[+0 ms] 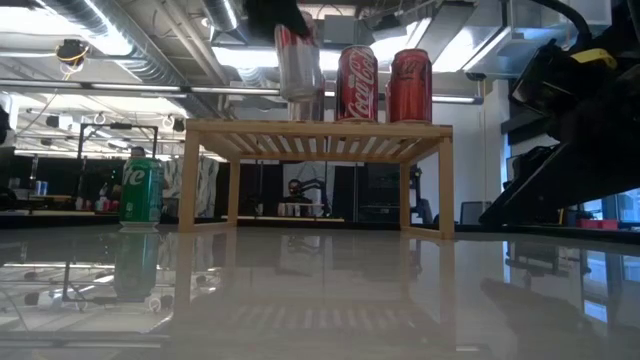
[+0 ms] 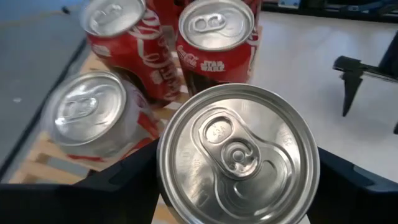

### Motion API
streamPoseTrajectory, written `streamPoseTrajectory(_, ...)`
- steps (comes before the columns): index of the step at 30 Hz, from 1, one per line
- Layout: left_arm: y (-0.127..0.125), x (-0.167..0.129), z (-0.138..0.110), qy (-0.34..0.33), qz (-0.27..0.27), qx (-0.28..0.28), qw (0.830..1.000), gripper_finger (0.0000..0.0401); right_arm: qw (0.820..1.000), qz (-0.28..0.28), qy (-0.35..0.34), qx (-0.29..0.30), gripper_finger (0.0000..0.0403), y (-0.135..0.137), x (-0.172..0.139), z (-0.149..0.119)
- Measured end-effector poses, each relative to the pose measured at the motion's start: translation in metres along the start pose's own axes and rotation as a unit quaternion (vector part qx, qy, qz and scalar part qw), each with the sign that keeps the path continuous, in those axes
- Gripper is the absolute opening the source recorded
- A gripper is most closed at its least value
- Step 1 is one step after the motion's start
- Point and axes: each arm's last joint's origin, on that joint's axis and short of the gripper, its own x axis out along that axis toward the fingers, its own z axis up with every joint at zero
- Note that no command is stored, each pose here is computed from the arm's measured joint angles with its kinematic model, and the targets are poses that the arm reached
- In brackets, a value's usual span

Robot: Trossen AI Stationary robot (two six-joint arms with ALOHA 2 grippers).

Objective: Place canned beverage on shelf
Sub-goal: Put the white soda can on the shelf

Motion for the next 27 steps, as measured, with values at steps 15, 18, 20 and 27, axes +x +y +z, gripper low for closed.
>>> streamPoseTrajectory(15, 0.024, 0.029, -0.004, 0.034, 0.006, -0.026, 0.999, 0.0287, 1.000, -0.006, -0.005, -0.001, 0.0374, 0.000, 0.000, 0.000)
streamPoseTrajectory(18, 0.027, 0.029, -0.005, 0.033, 0.001, -0.029, 0.999, 0.0287, 1.000, -0.006, -0.005, -0.001, 0.0374, 0.000, 0.000, 0.000)
streamPoseTrajectory(20, 0.027, 0.032, -0.005, 0.032, -0.004, -0.022, 0.999, 0.0287, 1.000, -0.006, -0.005, -0.001, 0.0374, 0.000, 0.000, 0.000)
streamPoseTrajectory(27, 0.027, 0.039, -0.006, 0.038, -0.003, -0.019, 0.999, 0.0296, 1.000, -0.006, -0.004, -0.007, 0.0374, 0.000, 0.000, 0.000)
